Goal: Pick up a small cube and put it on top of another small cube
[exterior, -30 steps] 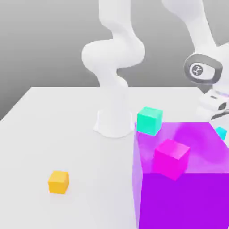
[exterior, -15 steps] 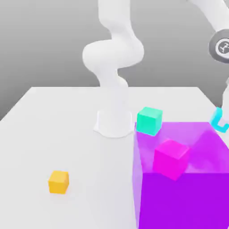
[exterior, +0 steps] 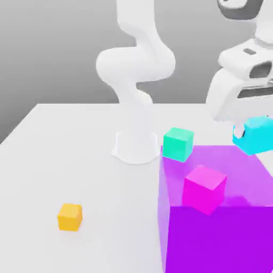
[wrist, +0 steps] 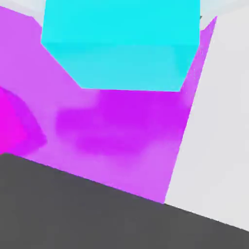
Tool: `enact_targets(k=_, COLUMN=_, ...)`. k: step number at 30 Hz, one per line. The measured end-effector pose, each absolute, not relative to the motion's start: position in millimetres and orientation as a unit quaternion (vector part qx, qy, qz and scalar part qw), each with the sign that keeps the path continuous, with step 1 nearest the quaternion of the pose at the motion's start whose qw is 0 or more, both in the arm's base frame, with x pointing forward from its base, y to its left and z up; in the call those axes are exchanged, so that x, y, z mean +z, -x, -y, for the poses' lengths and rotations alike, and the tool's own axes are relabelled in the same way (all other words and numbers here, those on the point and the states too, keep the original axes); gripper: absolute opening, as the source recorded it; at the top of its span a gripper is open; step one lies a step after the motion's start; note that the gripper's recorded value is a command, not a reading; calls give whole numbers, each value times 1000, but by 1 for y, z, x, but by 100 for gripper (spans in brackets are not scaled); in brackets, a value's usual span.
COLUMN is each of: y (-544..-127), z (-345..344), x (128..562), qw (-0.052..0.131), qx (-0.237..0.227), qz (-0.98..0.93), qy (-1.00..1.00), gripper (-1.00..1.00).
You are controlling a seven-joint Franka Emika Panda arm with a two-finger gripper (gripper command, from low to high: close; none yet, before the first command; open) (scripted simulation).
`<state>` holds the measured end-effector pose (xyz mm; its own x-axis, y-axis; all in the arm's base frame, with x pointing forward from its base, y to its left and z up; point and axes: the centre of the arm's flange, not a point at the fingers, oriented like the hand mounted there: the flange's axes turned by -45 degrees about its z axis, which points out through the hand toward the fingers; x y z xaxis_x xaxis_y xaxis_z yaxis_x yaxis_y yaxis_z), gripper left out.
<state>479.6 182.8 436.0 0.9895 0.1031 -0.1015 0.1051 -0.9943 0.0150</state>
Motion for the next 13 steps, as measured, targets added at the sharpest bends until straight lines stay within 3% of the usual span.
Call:
enact_targets(k=6, y=-512, z=-118, x=464, qw=-1, qx=-7, qz=146, qy=-989, gripper=-100)
enact_targets(k=9, y=-515, z=-115, x=429, qw=-2, qx=-1, qz=166, qy=-986, gripper=-100)
enact_targets(k=10, y=-515, z=-115, x=414, qw=-2, qx=-1, qz=167, qy=-986, gripper=100)
enact_targets(k=13, y=-515, z=-115, x=414, qw=-2, qx=-1, qz=167, qy=-986, gripper=100)
